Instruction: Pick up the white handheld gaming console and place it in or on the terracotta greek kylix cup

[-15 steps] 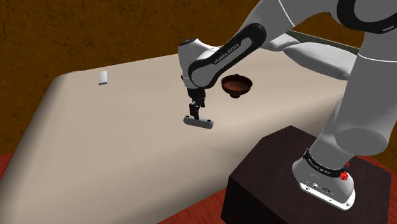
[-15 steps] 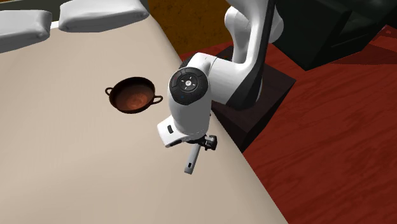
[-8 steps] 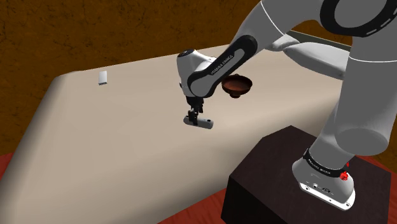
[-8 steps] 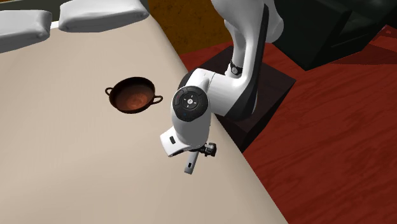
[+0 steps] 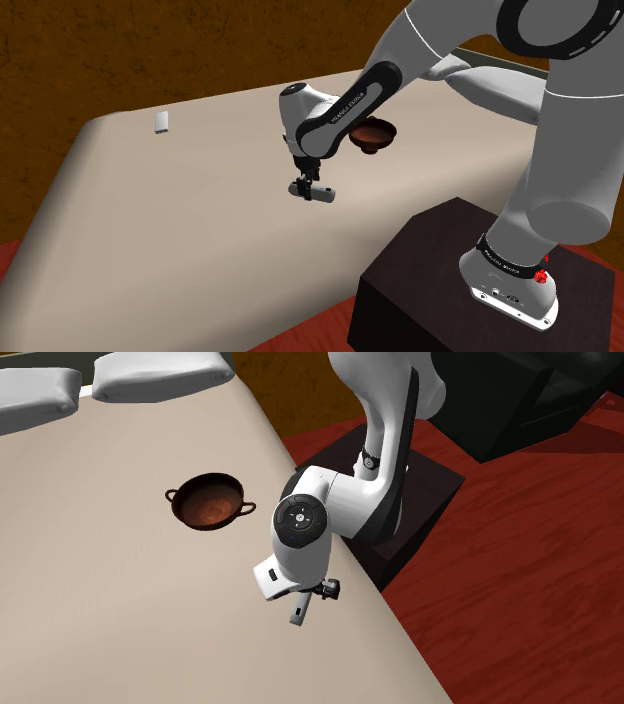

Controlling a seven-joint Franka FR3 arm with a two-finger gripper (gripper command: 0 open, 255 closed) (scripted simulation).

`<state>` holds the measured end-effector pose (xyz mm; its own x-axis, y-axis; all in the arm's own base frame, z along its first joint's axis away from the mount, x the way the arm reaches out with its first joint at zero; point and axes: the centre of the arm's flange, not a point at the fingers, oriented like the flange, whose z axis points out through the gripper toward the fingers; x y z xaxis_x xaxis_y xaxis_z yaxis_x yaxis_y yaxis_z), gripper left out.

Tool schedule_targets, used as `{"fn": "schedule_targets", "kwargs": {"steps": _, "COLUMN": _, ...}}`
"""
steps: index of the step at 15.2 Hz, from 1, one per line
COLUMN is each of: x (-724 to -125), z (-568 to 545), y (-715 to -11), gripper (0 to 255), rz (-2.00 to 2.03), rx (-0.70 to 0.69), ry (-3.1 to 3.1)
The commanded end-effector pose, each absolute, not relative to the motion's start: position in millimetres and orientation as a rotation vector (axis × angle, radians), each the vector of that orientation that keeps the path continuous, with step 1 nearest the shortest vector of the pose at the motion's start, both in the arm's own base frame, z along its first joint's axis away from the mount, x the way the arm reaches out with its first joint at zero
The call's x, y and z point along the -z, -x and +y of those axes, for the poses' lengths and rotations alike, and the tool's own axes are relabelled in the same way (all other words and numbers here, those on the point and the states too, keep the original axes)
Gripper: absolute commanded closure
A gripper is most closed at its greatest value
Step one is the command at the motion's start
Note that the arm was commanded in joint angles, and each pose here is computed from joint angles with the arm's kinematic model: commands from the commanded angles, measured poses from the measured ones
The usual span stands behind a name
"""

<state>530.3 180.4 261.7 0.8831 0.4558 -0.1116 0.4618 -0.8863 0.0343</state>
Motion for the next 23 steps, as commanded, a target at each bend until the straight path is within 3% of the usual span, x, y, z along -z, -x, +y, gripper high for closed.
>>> {"fn": "schedule_targets", "kwargs": {"steps": 1, "x": -262, "z": 180, "y": -530, "gripper": 0, "rz": 0.729, "rx": 0.155, "ry": -2.990}}
{"fn": "schedule_targets", "kwargs": {"steps": 2, "x": -262, "z": 180, "y": -530, "gripper": 255, "rz": 0.729, "rx": 0.155, "ry": -2.990}}
{"fn": "schedule_targets", "kwargs": {"steps": 11, "x": -262, "z": 180, "y": -530, "gripper": 255, "rz": 0.729, "rx": 0.155, "ry": -2.990}}
{"fn": "schedule_targets", "kwargs": {"steps": 23, "x": -325, "z": 180, "y": -530, "gripper": 255, "rz": 0.729, "rx": 0.155, "ry": -2.990}}
